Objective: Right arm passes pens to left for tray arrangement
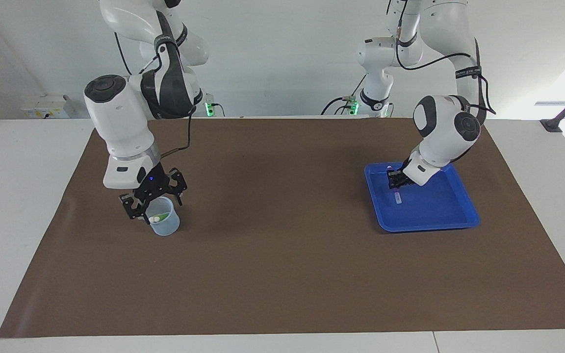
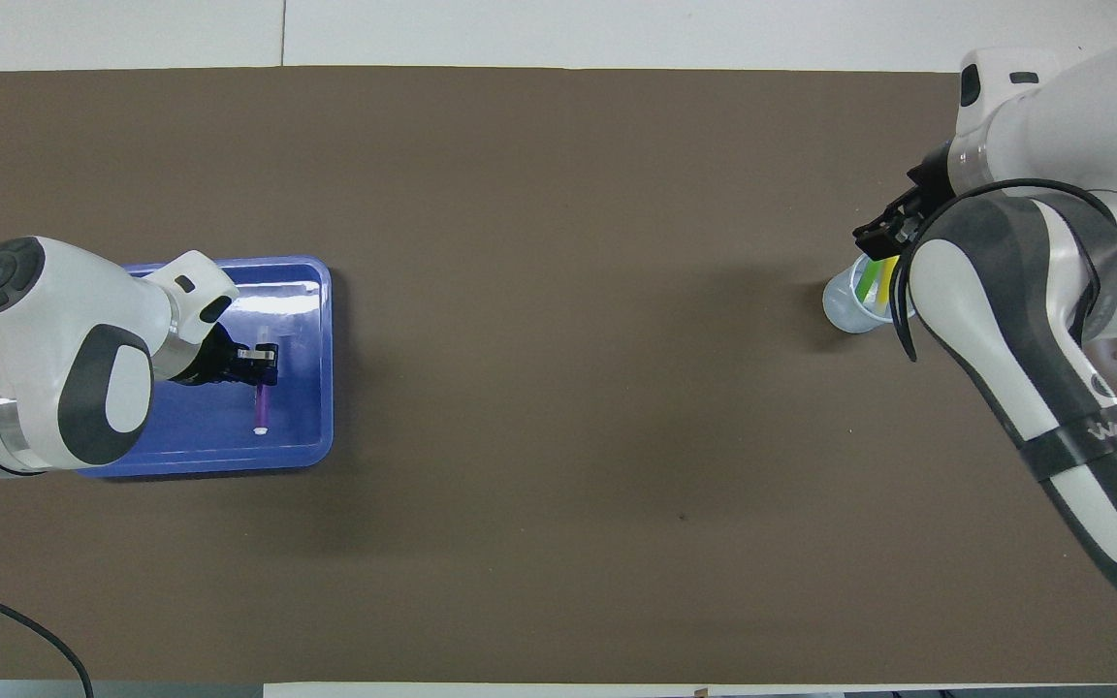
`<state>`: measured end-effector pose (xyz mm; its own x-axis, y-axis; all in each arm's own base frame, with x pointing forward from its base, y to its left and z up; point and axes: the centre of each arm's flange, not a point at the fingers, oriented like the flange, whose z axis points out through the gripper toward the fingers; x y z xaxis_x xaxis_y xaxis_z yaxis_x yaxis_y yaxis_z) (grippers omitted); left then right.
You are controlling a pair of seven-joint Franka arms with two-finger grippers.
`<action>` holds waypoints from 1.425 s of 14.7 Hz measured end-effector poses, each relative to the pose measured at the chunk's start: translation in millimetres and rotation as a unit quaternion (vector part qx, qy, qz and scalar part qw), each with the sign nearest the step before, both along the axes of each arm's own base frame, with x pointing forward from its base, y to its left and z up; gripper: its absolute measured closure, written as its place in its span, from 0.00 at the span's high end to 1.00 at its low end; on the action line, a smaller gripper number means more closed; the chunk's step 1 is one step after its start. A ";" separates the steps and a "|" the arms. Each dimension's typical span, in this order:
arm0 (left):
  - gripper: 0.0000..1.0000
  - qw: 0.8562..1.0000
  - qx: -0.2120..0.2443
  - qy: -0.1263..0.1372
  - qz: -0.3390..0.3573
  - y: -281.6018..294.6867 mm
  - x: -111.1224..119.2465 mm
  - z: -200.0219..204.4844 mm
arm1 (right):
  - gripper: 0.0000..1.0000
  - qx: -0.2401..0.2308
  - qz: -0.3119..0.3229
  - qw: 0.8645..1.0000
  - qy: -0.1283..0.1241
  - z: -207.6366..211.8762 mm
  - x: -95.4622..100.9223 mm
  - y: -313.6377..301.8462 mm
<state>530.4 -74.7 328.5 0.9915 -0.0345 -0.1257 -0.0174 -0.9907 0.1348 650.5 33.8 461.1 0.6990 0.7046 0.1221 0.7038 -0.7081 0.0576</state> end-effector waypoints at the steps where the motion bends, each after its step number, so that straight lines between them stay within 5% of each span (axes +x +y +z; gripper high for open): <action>1: 0.17 1.000 0.001 -0.003 0.004 0.5 0.6 -0.4 | 0.89 0.015 -0.008 1.000 0.005 -3.0 0.6 -9.6; 3: 0.17 1.000 0.002 -0.006 0.009 1.3 -1.3 -5.7 | 0.71 0.040 -0.023 0.999 0.016 -16.2 3.7 -17.4; 7: 0.17 1.000 0.003 -0.006 0.012 2.4 -5.4 -13.6 | 0.70 0.057 -0.023 0.996 0.059 -51.3 6.8 -12.2; 9: 0.32 1.000 0.003 -0.007 0.012 2.4 -5.2 -13.4 | 0.70 0.057 -0.011 0.996 0.070 -53.9 5.0 -12.0; 15: 0.99 1.000 0.003 -0.009 0.014 2.7 -4.6 -12.9 | 0.65 0.060 -0.010 0.995 0.073 -53.3 4.6 -25.3; 21: 1.00 1.000 0.003 -0.010 0.015 2.7 -3.9 -12.0 | 0.65 0.062 0.002 0.996 0.064 -59.9 4.3 -22.6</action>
